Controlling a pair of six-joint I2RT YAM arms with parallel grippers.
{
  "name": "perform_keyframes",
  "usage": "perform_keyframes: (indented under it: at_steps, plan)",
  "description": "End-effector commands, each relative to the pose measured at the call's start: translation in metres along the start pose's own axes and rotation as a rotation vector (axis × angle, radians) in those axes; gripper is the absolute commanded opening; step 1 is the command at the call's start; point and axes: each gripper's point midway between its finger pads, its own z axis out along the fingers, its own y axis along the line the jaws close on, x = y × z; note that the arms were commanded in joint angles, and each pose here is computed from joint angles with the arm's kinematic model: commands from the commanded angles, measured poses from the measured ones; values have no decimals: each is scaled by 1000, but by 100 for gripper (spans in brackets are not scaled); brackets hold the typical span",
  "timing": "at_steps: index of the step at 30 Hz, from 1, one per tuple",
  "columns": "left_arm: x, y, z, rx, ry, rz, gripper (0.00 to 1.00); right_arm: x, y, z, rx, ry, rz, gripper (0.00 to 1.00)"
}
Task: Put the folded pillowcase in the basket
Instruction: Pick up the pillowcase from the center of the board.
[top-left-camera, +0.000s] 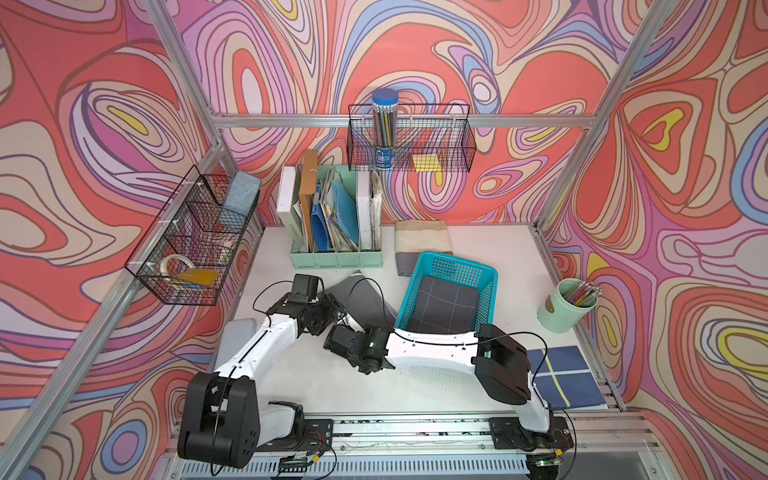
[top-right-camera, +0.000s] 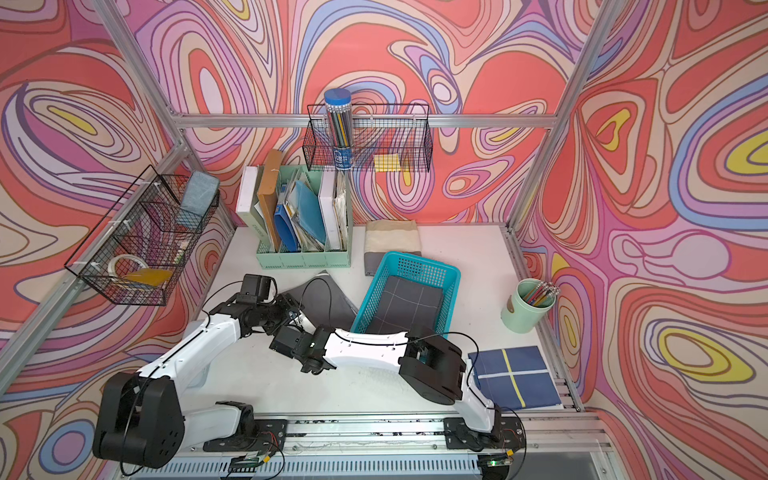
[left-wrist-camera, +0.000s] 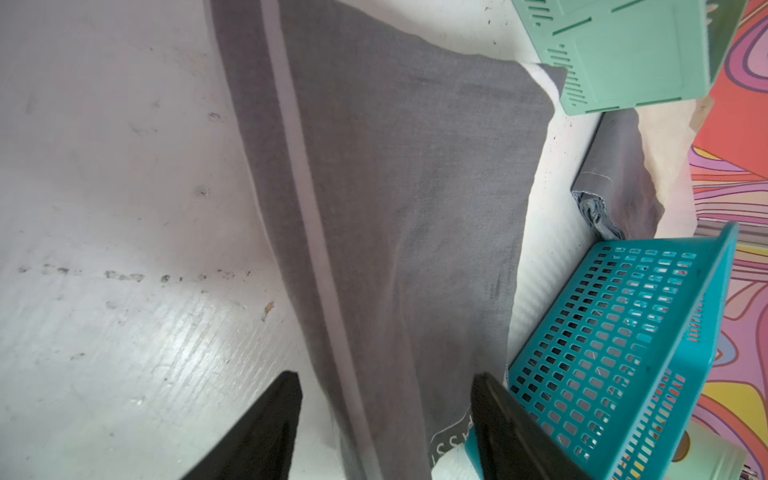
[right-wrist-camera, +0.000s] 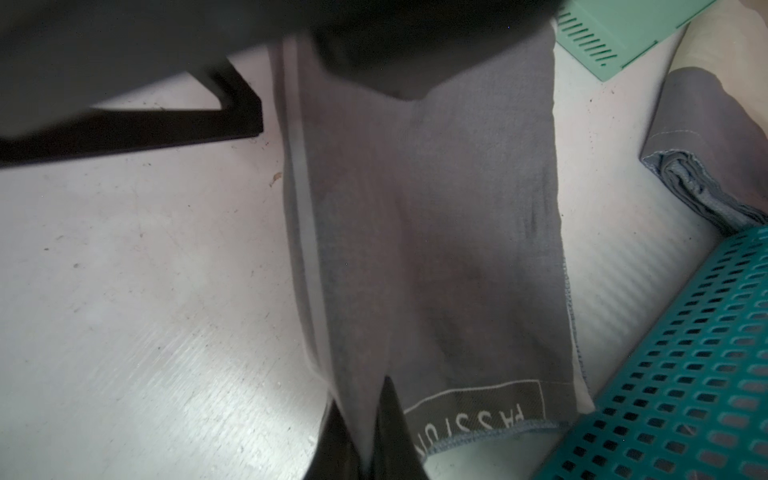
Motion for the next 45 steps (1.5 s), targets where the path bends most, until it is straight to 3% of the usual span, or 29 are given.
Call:
perform_keyframes:
  at_steps: [1, 13, 22, 27, 32, 34, 36, 40, 45]
  plan:
    - [22, 16, -2, -45, 68, 15, 75, -18, -1, -9, -15, -57, 22, 7]
    - [26, 16, 26, 28, 68, -105, 86, -20, -2, -15, -27, -64, 37, 3]
    - [19, 23, 34, 43, 3, -130, 87, -23, 3, -21, -66, -62, 47, 1]
    - [7, 17, 35, 83, -63, -126, 72, -15, 8, -22, -95, -44, 47, 1]
    - [4, 3, 43, 158, -57, -134, 36, -16, 8, -25, -100, -46, 57, 1]
    - [6, 3, 45, 151, -41, -125, 17, -17, 7, -27, -95, -46, 58, 8]
    - [6, 0, 43, 141, -32, -102, 3, -17, 4, -29, -89, -40, 62, 24]
    - [1, -7, 30, 101, -20, -12, 0, -18, -3, -45, -96, -36, 78, 51]
    - [-11, -22, 6, -21, 45, 169, 0, -40, -53, -104, -24, -128, 166, 60]
